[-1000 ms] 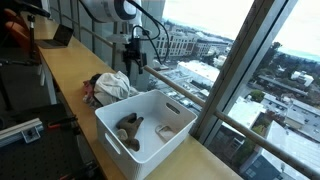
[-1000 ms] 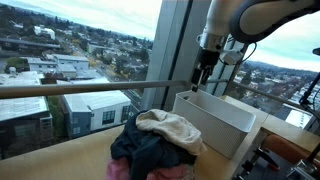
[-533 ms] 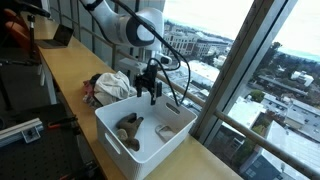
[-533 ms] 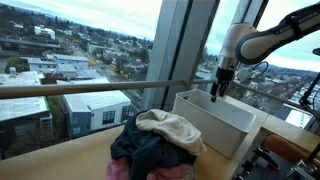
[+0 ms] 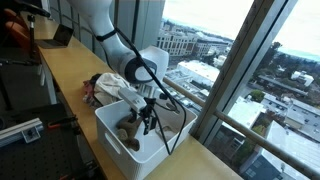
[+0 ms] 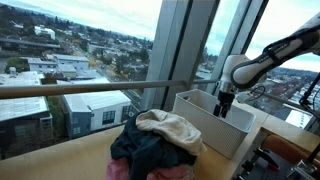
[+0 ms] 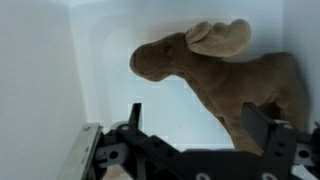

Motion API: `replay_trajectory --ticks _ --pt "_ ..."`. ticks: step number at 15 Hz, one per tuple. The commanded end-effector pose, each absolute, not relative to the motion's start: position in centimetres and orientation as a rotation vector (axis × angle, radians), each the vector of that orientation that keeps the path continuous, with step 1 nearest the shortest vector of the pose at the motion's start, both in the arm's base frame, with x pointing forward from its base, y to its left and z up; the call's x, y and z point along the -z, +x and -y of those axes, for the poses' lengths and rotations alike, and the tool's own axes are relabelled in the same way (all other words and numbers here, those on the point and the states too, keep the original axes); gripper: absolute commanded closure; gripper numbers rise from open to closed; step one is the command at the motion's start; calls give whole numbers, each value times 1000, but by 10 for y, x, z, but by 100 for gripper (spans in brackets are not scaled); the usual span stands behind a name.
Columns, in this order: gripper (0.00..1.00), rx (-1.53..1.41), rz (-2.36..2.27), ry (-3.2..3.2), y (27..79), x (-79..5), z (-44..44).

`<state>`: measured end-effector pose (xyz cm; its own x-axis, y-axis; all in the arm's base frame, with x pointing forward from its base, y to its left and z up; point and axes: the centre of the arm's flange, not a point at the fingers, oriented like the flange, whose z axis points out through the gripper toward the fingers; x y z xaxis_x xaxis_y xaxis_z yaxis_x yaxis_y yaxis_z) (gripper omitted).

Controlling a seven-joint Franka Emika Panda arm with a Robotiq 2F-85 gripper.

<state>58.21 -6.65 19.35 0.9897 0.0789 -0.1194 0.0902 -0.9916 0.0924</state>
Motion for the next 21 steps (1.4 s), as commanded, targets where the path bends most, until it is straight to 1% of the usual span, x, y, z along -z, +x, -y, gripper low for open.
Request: replay_trajectory --ticks 1,7,8,9,10,11,14,18,19,21 --pt "0 207 -161 3081 594 -161 66" --pt "0 307 -175 3112 603 -113 62" --pt "25 317 -174 3115 604 -108 62" --pt "26 324 -172 3115 604 -104 63" --pt "32 327 -170 3116 605 -100 63" --pt "42 328 -166 3116 606 -99 63" --pt "63 317 -155 3110 610 -112 63" --pt "95 269 -155 3105 613 -139 58" --pt "99 256 -155 3104 615 -145 58" --pt "100 216 -150 3099 620 -166 59"
